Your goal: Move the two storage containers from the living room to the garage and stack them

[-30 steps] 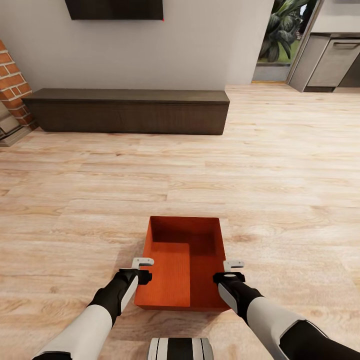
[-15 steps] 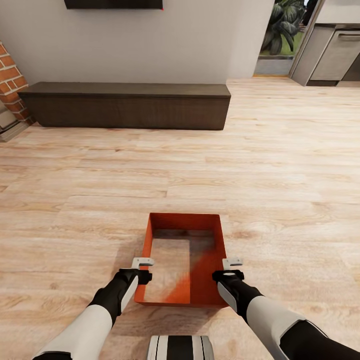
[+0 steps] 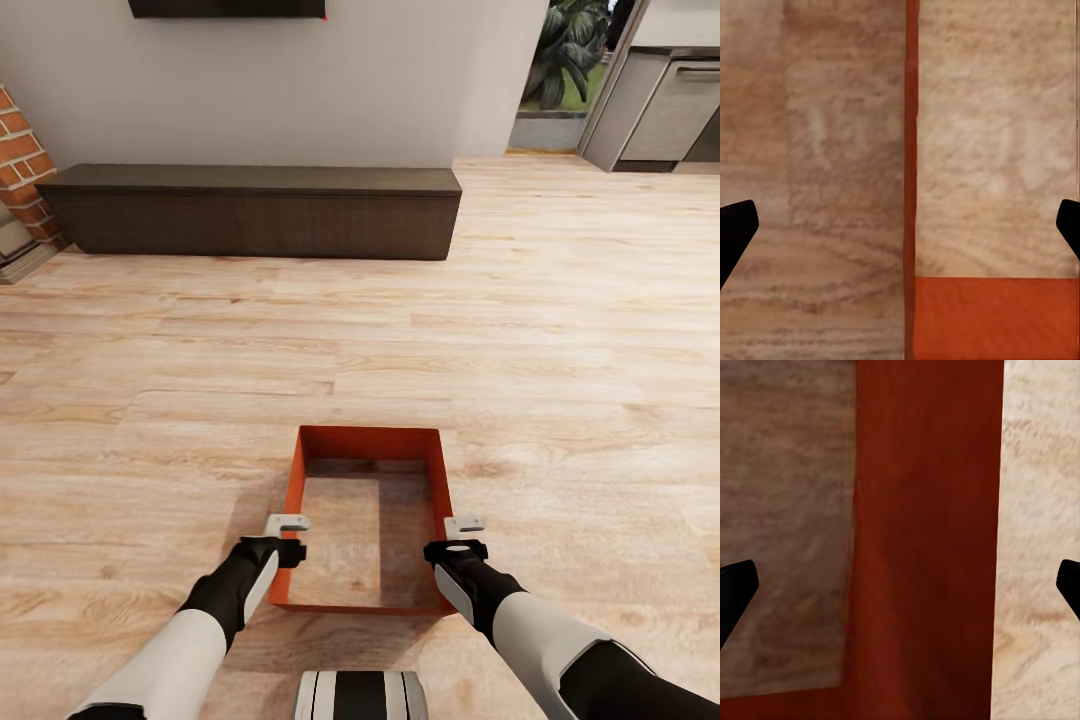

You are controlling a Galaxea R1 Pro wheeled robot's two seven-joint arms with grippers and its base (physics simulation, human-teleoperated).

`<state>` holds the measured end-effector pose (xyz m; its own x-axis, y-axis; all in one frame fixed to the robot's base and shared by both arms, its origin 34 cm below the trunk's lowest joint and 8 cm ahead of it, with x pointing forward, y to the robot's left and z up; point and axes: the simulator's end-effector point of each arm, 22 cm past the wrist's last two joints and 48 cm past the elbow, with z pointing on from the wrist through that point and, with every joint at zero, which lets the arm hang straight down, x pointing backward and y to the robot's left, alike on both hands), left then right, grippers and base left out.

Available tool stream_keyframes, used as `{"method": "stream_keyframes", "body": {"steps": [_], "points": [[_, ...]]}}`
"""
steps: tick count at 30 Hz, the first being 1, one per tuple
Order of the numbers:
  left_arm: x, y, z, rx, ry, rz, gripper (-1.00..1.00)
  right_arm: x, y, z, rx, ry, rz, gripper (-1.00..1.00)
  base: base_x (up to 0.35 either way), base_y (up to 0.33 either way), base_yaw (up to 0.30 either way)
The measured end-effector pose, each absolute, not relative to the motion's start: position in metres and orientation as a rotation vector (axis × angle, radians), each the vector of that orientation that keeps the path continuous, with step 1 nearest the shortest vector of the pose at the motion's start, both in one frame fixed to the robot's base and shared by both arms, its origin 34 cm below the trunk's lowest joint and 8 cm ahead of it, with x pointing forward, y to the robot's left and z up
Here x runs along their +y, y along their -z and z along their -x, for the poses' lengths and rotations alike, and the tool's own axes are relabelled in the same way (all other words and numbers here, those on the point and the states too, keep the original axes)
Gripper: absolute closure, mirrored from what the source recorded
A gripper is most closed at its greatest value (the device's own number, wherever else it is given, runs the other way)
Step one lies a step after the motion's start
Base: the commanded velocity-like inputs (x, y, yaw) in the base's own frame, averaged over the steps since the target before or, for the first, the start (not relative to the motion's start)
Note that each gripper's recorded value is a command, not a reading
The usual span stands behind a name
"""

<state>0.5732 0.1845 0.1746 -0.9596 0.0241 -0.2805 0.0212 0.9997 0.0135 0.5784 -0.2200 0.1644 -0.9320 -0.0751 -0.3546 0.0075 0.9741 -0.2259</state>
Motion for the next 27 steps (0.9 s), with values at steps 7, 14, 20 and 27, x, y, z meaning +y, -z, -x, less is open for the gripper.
{"method": "stream_keyframes", "body": {"steps": [7,14,20,27], "points": [[0.171,-0.175,-0.571,2.861,0.011,-0.035,-1.00,-0.220,-0.164,-0.578,2.753,0.317,0.048,-1.00,0.000,0.000,0.000],[0.171,-0.175,-0.571,2.861,0.013,-0.034,-1.00,-0.220,-0.164,-0.578,2.754,0.314,0.038,-1.00,0.000,0.000,0.000],[0.171,-0.175,-0.571,2.860,0.014,-0.033,-1.00,-0.223,-0.164,-0.578,2.756,0.315,0.023,-1.00,0.000,0.000,0.000],[0.167,-0.174,-0.569,2.869,0.068,0.045,-1.00,-0.227,-0.164,-0.579,2.754,0.322,0.022,-1.00,0.000,0.000,0.000]]}}
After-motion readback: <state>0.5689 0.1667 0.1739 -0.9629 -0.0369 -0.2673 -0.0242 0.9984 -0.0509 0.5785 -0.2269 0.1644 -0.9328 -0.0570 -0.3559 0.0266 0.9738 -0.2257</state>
